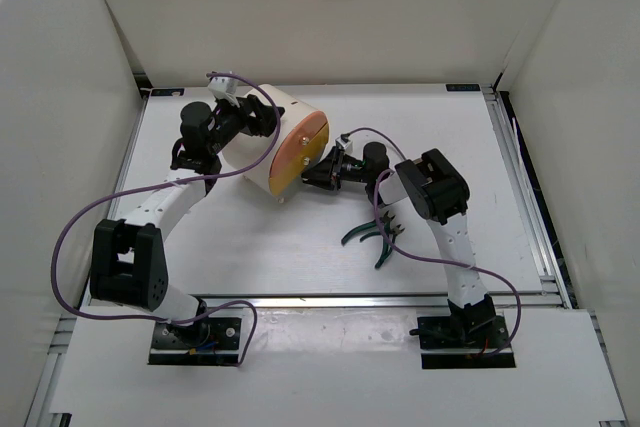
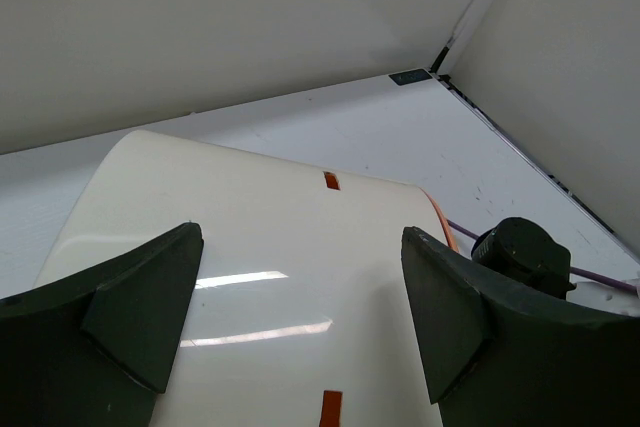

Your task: Sort the tools into containers

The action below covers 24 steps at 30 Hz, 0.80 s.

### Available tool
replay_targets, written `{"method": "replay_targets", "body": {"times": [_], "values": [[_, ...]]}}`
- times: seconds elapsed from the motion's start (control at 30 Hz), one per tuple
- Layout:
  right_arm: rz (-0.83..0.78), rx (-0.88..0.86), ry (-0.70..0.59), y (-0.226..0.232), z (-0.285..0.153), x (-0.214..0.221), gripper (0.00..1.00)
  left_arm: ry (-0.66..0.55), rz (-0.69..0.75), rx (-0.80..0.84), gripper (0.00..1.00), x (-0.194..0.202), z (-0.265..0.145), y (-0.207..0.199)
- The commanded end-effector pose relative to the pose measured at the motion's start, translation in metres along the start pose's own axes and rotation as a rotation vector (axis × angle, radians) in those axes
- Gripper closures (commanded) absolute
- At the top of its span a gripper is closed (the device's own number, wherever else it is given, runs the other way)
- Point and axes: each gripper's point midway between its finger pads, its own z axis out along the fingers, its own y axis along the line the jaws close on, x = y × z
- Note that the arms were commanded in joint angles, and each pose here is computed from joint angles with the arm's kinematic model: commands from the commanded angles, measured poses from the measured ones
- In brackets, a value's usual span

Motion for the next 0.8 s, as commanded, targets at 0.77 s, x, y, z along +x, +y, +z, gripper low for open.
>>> {"method": "replay_targets", "body": {"times": [0.77], "values": [[0.063,0.009,-0.056,-0.006,-0.053,0.025,1.00,0.405,-0.247,-0.119,0.09,0.130,-0.024,0.026]]}}
